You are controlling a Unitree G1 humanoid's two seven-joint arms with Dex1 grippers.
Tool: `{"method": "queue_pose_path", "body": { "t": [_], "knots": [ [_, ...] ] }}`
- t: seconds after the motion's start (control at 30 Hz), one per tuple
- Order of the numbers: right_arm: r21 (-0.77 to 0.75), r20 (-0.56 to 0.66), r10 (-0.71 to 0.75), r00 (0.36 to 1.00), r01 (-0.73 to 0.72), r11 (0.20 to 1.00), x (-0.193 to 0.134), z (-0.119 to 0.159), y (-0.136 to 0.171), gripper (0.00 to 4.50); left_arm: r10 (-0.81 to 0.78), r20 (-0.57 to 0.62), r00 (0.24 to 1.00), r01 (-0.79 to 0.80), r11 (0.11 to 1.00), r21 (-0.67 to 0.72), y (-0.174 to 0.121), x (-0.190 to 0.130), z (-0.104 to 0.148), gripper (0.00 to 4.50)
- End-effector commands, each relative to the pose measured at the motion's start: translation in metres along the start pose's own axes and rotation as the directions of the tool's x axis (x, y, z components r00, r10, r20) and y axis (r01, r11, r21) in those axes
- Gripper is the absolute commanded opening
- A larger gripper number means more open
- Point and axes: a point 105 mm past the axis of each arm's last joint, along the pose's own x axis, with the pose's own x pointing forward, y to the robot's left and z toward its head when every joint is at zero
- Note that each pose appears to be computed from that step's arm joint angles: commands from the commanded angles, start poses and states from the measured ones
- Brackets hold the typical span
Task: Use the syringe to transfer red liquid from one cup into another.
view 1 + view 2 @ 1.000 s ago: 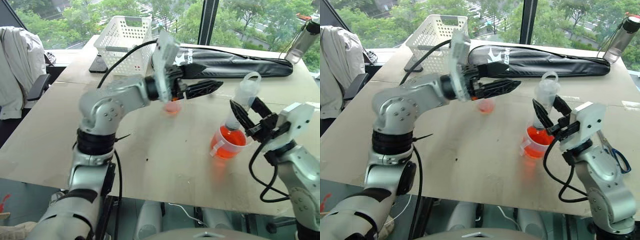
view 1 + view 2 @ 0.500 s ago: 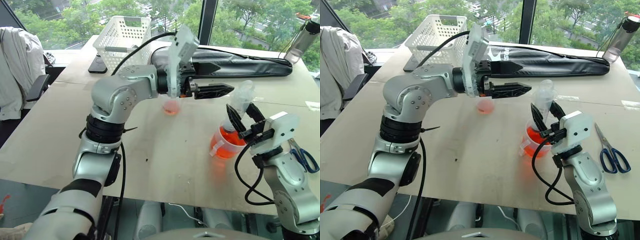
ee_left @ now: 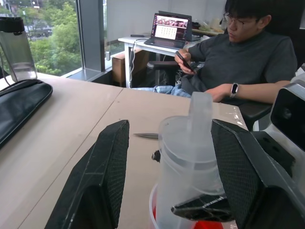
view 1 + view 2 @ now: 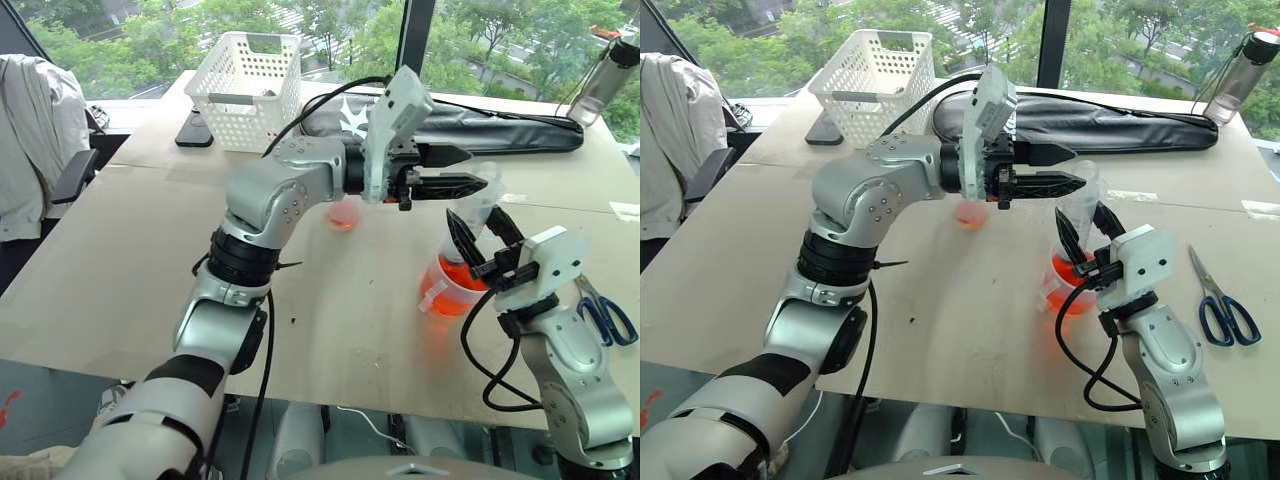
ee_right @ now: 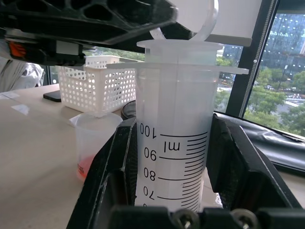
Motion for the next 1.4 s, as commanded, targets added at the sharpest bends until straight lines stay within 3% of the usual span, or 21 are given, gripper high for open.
{"method": "queue_pose_path", "body": {
  "t": [0.03,0.53,1.23,1.4],
  "knots": [
    [-0.018,0.062,0.004,0.998,-0.003,1.0,0.0,0.014,0.003,1.57,-0.022,0.026,0.999,0.02,0.997,0.07,-0.005,0.005,0.016,2.73],
    [-0.031,0.078,-0.016,0.997,0.019,0.999,0.003,0.018,0.002,1.57,0.111,0.002,0.994,-0.111,0.991,0.08,0.006,0.016,0.023,2.73],
    [-0.052,0.085,-0.036,0.996,0.04,0.998,0.01,0.019,0.003,1.57,0.203,-0.025,0.979,-0.202,0.978,0.041,-0.005,0.031,0.025,2.73],
    [-0.049,0.086,-0.029,0.996,0.033,0.998,0.01,0.019,0.004,1.57,0.169,-0.017,0.985,-0.167,0.983,0.082,-0.011,0.031,0.026,0.45]
  ]
}}
